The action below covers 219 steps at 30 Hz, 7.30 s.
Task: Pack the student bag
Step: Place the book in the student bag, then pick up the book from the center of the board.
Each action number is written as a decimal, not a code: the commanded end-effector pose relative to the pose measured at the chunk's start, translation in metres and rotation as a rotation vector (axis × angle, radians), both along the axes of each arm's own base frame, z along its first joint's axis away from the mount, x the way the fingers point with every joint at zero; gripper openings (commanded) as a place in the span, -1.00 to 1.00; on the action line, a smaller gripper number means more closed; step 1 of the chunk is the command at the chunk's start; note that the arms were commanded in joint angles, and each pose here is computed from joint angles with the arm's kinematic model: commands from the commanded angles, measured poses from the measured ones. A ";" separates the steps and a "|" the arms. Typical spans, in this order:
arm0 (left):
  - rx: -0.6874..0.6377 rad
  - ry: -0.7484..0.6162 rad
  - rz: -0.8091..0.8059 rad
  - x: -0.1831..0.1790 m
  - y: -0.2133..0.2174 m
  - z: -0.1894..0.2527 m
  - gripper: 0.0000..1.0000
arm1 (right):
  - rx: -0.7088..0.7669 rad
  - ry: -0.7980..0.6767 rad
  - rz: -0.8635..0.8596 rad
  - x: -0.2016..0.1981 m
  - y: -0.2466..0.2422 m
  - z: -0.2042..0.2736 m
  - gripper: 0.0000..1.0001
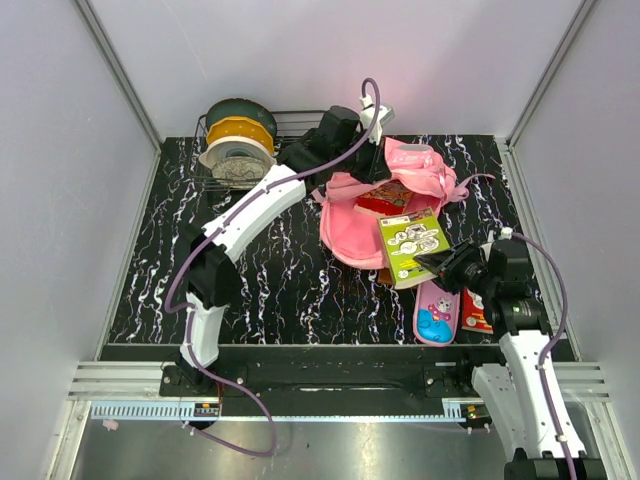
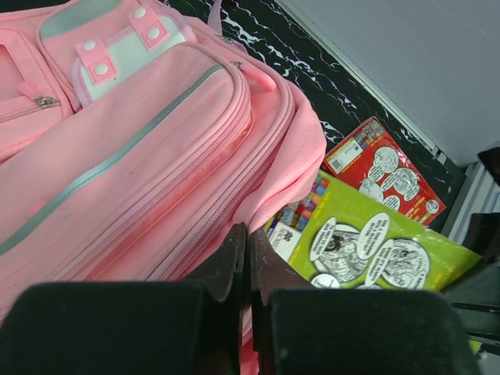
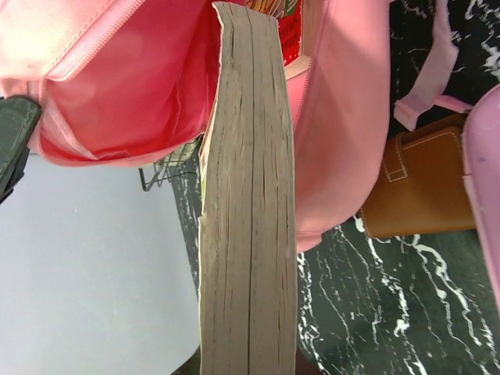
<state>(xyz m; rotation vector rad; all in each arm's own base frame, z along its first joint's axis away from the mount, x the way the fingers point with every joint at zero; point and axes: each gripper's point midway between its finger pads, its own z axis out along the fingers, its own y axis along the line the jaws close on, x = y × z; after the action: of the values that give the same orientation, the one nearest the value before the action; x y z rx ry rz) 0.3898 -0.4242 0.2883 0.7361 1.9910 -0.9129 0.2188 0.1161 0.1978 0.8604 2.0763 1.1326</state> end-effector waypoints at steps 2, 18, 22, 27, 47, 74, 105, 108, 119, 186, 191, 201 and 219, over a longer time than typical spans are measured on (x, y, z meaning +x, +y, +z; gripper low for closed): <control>-0.180 -0.135 -0.024 -0.015 -0.019 0.082 -1.00 | 0.154 -0.187 0.054 0.024 0.016 0.042 -1.00; -0.214 -0.099 -0.024 -0.047 -0.032 0.095 -1.00 | 0.132 -0.118 -0.172 0.102 0.004 0.006 -1.00; -0.231 -0.101 -0.010 -0.051 -0.033 0.103 -1.00 | 0.124 -0.163 -0.178 0.123 0.025 0.012 -1.00; -0.240 -0.095 -0.021 -0.058 -0.035 0.106 -1.00 | 0.082 -0.255 -0.325 0.159 0.023 0.015 -1.00; -0.244 -0.099 -0.008 -0.065 -0.028 0.108 -1.00 | 0.082 -0.279 -0.423 0.254 0.040 -0.024 -0.15; -0.250 -0.060 0.036 -0.041 -0.012 0.091 -1.00 | -0.085 -0.111 -0.137 0.192 0.061 -0.048 0.86; -0.158 0.001 0.190 0.004 0.047 0.027 -1.00 | -0.257 -0.084 -0.001 0.031 0.013 -0.018 0.89; -0.150 0.006 0.214 0.010 0.065 0.021 -1.00 | -0.281 -0.095 -0.079 0.014 -0.006 -0.014 0.90; -0.168 0.018 0.138 -0.017 0.067 0.019 -0.83 | -0.399 0.112 -0.243 0.042 -0.039 -0.038 0.99; -0.228 0.420 -0.430 -0.109 -0.186 -0.139 0.98 | -0.268 0.522 -0.632 0.035 -0.216 -0.176 0.41; -0.179 0.489 -0.406 -0.113 -0.183 -0.164 0.98 | -0.298 0.464 -0.592 0.040 -0.217 -0.158 0.59; -0.096 0.550 -0.366 -0.122 -0.177 -0.199 0.98 | -0.278 0.430 -0.502 0.038 -0.201 -0.149 0.69; 0.143 0.442 -0.081 -0.087 -0.147 -0.246 0.98 | -0.292 0.434 -0.491 0.032 -0.198 -0.149 0.79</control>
<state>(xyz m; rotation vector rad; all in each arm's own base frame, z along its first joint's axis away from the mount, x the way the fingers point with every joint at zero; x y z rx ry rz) 0.2735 -0.5966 0.0594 0.8392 2.3818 -1.3265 0.2498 -0.0924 0.0380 1.4864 2.1006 0.3313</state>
